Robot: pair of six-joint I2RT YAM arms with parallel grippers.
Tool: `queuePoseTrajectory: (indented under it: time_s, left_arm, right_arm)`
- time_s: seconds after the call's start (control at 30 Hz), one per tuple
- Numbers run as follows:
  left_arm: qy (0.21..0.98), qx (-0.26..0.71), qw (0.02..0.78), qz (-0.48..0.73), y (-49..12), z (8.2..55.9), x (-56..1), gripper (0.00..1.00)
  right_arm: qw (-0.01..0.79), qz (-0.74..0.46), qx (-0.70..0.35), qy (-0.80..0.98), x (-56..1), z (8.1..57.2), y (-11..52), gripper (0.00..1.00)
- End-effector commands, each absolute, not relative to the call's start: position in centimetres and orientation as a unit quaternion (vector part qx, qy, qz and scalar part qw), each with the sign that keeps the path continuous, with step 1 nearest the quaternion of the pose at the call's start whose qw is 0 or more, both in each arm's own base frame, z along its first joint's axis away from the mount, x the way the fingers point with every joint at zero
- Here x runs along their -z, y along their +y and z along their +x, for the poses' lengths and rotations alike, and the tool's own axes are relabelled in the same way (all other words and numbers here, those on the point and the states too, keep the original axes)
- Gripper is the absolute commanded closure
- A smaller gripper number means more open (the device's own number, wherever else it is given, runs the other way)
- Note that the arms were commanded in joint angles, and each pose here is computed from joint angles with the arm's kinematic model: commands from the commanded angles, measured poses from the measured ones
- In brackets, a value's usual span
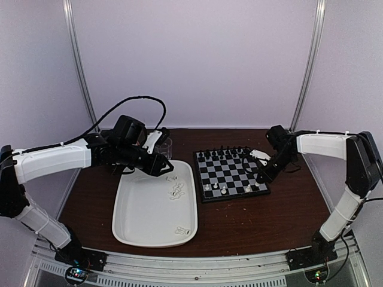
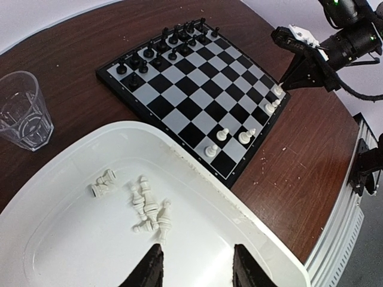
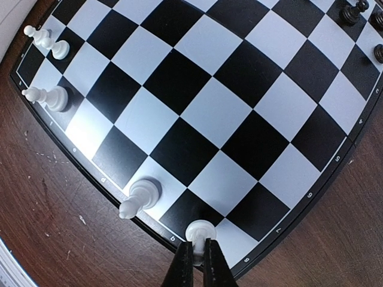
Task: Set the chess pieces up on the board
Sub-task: Place the knight at g1.
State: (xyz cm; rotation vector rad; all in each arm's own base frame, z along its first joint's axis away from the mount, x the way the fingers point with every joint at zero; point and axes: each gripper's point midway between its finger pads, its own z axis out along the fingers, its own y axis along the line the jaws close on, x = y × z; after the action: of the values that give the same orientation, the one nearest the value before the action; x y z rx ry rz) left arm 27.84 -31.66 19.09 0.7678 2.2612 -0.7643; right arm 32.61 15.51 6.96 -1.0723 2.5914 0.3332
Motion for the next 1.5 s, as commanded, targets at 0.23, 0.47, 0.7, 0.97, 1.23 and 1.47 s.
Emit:
queuePoseTrajectory:
  time_s: [0.23, 0.47, 0.7, 0.97, 1.23, 1.47]
  left_arm:
    - [0.861, 0.284, 0.314, 0.283, -31.7, 28.1, -18.6, 0.60]
    - [0.862, 0.285, 0.310, 0.282, -31.7, 28.0, -18.2, 0.60]
    - [0.863, 0.285, 0.309, 0.281, -31.6, 28.0, -18.1, 0.60]
    - [0.864, 0.284, 0.306, 0.281, -31.6, 27.9, -17.8, 0.60]
    - [0.864, 0.285, 0.306, 0.281, -31.7, 27.9, -17.8, 0.60]
    - [0.911, 0.197, 0.260, 0.252, -28.9, 28.3, -14.9, 0.60]
  right_arm:
    - [0.138, -0.385, -0.138, 0.902, -5.8, 31.7, 16.3, 0.95]
    - [0.135, -0.388, -0.137, 0.901, -5.6, 31.6, 16.4, 0.95]
    - [0.128, -0.390, -0.137, 0.902, -5.2, 31.4, 16.4, 0.95]
    - [0.125, -0.394, -0.136, 0.900, -5.1, 31.3, 16.7, 0.88]
    - [0.150, -0.389, -0.128, 0.900, -7.1, 31.7, 16.6, 0.78]
    - [0.194, -0.392, -0.128, 0.890, -12.3, 30.9, 16.1, 0.74]
